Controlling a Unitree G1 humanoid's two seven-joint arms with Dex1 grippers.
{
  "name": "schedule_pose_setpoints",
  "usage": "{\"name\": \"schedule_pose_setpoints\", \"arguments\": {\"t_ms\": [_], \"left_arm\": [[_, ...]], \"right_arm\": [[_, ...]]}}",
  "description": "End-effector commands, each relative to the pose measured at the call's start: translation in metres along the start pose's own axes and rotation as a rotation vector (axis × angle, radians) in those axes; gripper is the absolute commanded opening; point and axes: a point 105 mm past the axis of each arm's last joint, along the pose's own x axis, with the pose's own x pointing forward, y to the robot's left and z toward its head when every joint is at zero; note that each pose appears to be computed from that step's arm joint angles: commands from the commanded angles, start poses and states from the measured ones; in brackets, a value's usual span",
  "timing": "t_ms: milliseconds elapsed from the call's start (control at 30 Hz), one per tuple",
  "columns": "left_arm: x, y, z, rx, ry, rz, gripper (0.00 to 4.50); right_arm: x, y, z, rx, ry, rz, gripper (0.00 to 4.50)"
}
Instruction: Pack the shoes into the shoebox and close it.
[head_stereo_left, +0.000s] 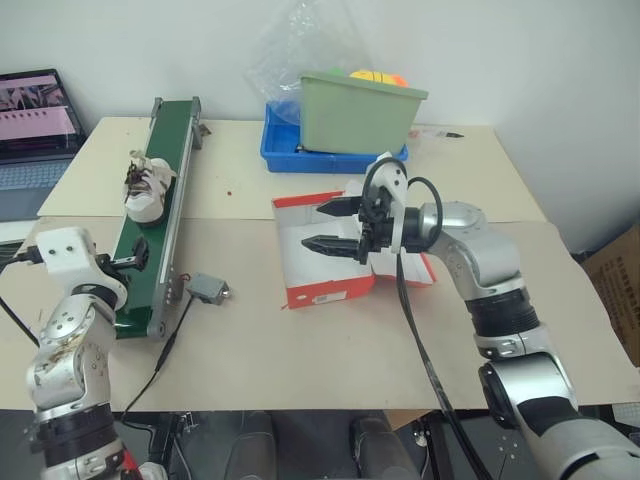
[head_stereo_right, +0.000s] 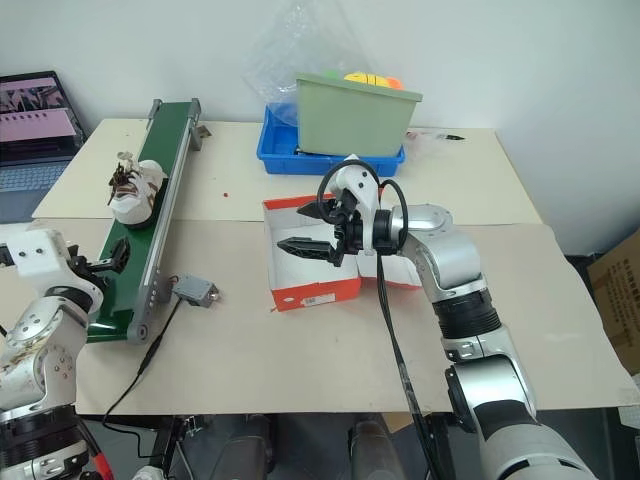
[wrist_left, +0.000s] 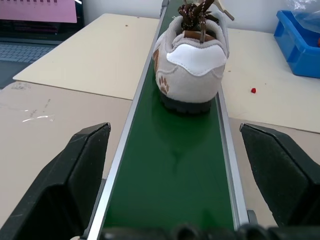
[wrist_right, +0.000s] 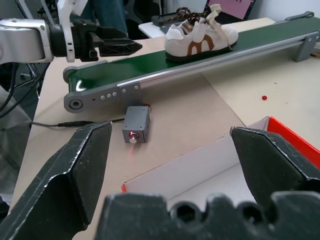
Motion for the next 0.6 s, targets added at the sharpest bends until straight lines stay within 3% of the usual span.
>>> {"name": "schedule_pose_setpoints", "arguments": {"t_ms": [33, 267, 367, 500, 600], "left_arm": [[0.004, 0.001, 0.004, 0.01, -0.016, -0.002, 4.46], [0.007, -0.001, -0.008, -0.026, 0.023, -0.01, 4.46], [0.009, -0.005, -0.013, -0.052, 0.032, -0.027, 3.78], [0.008, -0.011, -0.008, -0.068, 0.01, -0.056, 2.5], [0.006, -0.02, 0.002, -0.092, -0.034, -0.098, 2.08]], "right_arm": [[-0.006, 0.001, 0.013, -0.029, -0.027, -0.01, 4.5], [-0.009, 0.0, 0.013, -0.029, -0.018, -0.024, 4.5], [-0.009, -0.001, 0.013, -0.031, -0.012, -0.031, 4.5], [-0.01, -0.002, 0.013, -0.033, -0.008, -0.034, 4.5], [-0.011, -0.003, 0.013, -0.033, -0.007, -0.035, 4.5]]}}
